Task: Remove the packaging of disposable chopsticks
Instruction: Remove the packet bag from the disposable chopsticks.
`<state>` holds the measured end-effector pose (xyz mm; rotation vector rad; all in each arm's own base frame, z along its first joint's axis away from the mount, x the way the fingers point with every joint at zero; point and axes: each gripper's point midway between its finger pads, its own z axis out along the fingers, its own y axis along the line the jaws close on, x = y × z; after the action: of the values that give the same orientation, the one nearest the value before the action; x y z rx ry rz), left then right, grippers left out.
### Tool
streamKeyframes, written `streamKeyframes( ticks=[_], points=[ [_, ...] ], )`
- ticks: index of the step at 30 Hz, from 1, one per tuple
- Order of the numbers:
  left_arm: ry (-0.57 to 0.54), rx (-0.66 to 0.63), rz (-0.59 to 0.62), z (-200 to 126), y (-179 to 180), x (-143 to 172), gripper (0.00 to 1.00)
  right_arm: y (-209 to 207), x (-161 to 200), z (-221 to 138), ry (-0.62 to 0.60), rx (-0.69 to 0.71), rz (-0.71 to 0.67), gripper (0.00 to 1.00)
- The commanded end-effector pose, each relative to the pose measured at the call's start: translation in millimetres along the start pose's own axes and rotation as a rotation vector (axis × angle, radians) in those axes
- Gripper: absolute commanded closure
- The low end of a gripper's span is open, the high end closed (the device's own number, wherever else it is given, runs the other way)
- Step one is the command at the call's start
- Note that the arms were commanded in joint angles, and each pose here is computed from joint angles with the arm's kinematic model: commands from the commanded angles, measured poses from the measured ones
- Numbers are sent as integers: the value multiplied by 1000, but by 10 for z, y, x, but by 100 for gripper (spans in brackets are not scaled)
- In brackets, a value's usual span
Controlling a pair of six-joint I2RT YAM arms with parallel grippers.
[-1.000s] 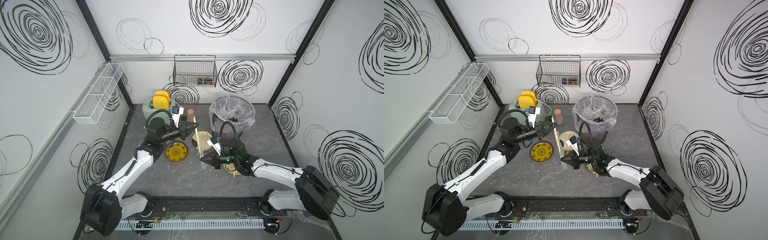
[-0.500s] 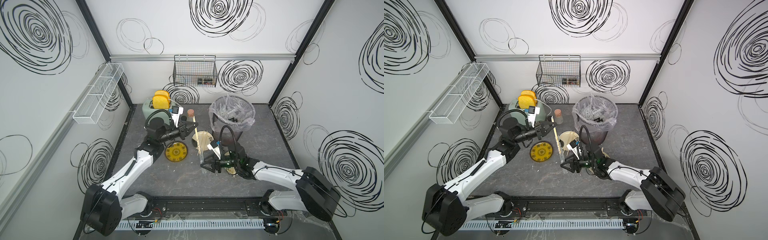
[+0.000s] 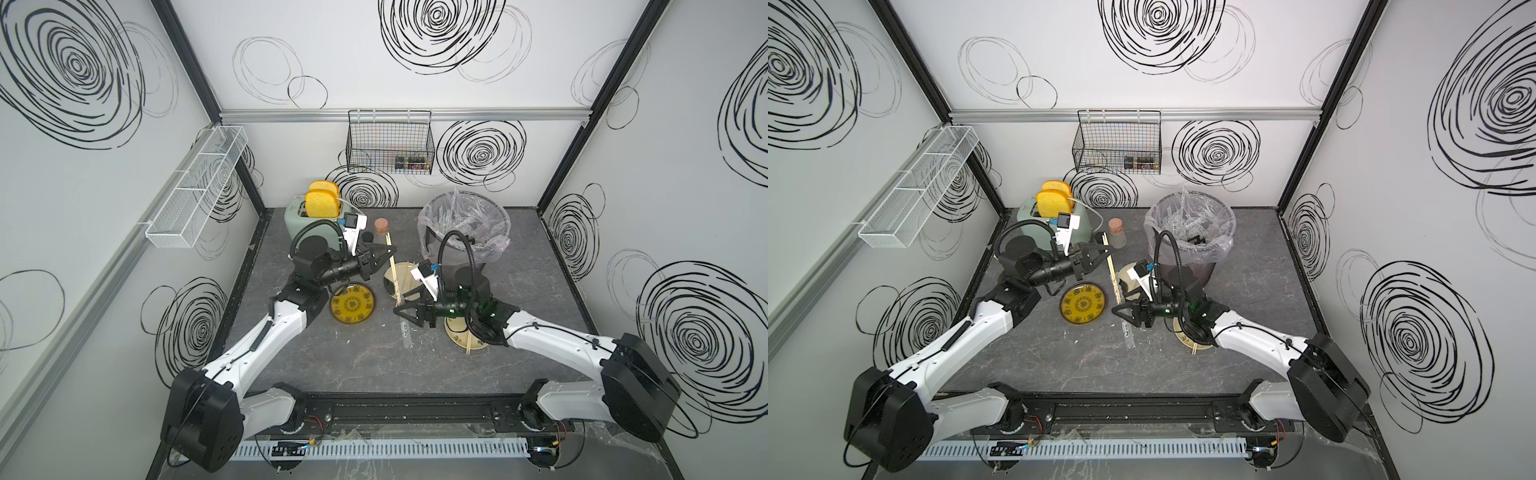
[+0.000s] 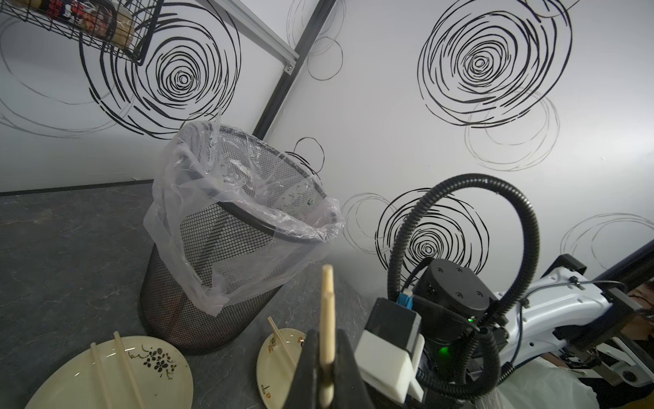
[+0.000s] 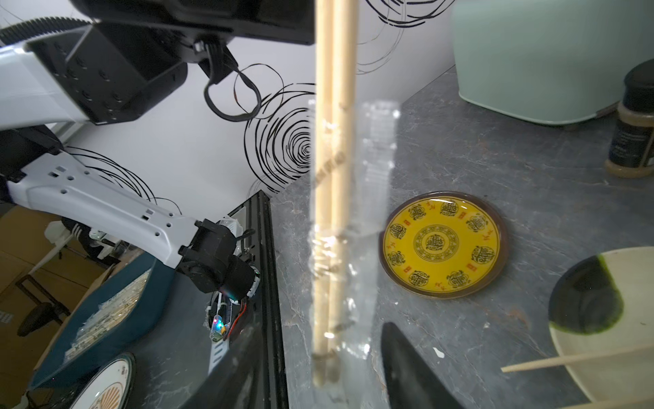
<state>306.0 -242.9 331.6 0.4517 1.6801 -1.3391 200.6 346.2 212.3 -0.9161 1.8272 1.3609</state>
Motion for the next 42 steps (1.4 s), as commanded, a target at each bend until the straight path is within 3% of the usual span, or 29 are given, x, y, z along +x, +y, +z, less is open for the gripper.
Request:
streamKeyframes(
  ticks=[1, 6, 13, 18, 21, 25, 28, 31, 36, 42],
  points=[
    [-35, 39, 35, -32, -95, -98, 100, 6, 41, 17, 20, -19, 0, 58],
    [-34, 37, 33, -32, -88, -92, 100, -8, 199, -32, 40, -14, 20, 74],
    [-35, 38, 34, -38, -91, -98, 100, -23, 391, -75, 60, -11, 55, 76],
    [-38, 35, 34, -42, -83, -107, 100, -20, 463, -73, 67, -12, 67, 90],
    [-37, 35, 36, -44, -86, -103, 100, -21, 499, -71, 72, -10, 71, 93],
    [-38, 35, 34, -44, -83, -108, 100, -11, 467, -68, 64, -10, 65, 86],
    [-38, 35, 35, -43, -83, -106, 100, 8, 368, -64, 47, -8, 47, 56],
    [-37, 33, 32, -47, -77, -98, 100, 40, 260, -55, 34, -13, 25, 47],
    [-36, 35, 33, -46, -81, -96, 100, 48, 97, -31, 16, -3, -5, 43],
    [-34, 37, 32, -45, -86, -90, 100, 2, 15, 19, 14, 13, -12, 45]
  ],
)
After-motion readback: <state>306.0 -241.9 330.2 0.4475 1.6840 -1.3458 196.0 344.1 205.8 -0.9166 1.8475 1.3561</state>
